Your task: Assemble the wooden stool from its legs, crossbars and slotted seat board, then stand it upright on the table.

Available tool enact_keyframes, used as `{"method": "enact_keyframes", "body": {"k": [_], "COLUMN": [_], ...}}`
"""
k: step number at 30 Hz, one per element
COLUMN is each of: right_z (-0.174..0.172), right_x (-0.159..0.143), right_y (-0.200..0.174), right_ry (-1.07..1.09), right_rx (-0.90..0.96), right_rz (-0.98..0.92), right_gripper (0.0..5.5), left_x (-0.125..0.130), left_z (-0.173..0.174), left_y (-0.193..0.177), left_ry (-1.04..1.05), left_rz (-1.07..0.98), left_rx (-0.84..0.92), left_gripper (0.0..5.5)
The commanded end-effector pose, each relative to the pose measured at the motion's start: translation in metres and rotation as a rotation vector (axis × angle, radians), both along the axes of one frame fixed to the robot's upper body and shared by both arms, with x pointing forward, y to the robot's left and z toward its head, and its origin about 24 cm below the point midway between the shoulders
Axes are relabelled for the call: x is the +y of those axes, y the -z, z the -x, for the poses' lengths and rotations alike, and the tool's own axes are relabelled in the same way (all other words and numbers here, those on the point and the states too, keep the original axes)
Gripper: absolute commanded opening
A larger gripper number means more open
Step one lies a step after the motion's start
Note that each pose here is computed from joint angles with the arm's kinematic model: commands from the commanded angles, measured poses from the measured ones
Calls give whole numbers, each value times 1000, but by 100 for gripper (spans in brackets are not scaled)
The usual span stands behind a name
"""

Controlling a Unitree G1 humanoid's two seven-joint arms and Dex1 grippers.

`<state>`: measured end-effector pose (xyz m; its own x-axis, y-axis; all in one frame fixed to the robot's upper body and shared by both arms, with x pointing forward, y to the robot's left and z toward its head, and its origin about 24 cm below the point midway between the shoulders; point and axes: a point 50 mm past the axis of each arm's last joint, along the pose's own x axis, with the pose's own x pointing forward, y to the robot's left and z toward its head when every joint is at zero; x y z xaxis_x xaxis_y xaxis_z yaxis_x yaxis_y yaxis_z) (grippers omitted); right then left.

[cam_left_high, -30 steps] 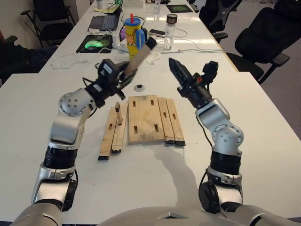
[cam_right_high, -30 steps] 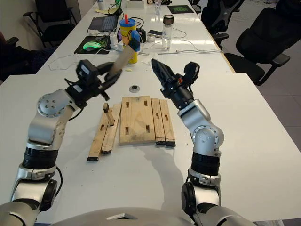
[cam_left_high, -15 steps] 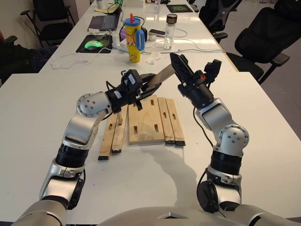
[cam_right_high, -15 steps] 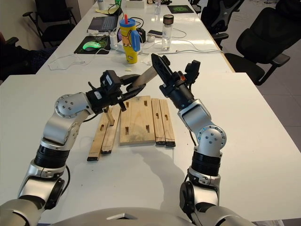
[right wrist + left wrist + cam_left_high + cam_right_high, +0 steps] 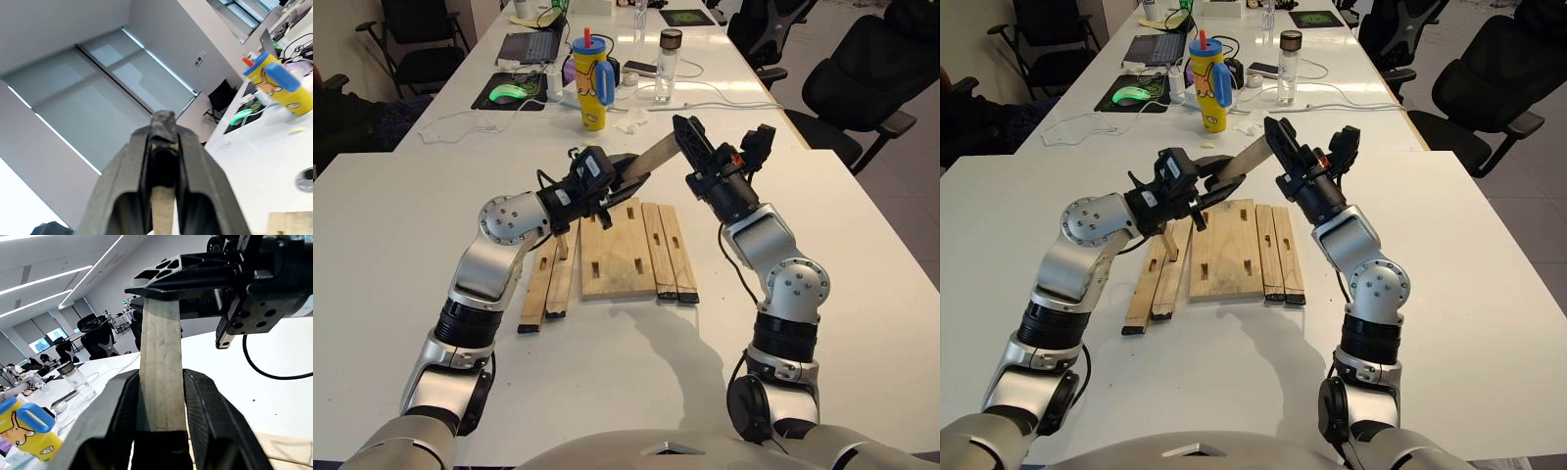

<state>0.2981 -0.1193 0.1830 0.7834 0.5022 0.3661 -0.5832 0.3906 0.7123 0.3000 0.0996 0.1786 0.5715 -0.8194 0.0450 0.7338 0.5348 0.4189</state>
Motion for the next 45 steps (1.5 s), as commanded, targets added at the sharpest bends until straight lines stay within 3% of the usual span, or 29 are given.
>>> {"method": "enact_keyframes", "body": {"k": [1, 4, 10, 17, 30, 45], "right_z": [-9, -15, -10, -7, -2, 0], "right_x": [-12, -28, -29, -23, -35, -39], "right_y": [15, 31, 60, 88, 80, 102], "right_ry": [160, 300, 401, 459, 556, 584], "right_rx": [40, 87, 189, 302, 281, 360], "right_rz": [171, 281, 318, 382, 417, 536], "right_gripper": [42, 42, 42, 42, 42, 42], "left_x": [32, 67, 90, 83, 85, 82], "left_z": [-14, -22, -20, -21, -19, -20], "left_y": [-9, -35, -53, -48, -43, -44], "left_ry": [-186, -309, -376, -379, -410, -413], "left_rz": [138, 437, 626, 647, 657, 655], "left_rx": [49, 39, -12, 22, 28, 25], "left_gripper": [211, 252, 275, 275, 275, 275]}}
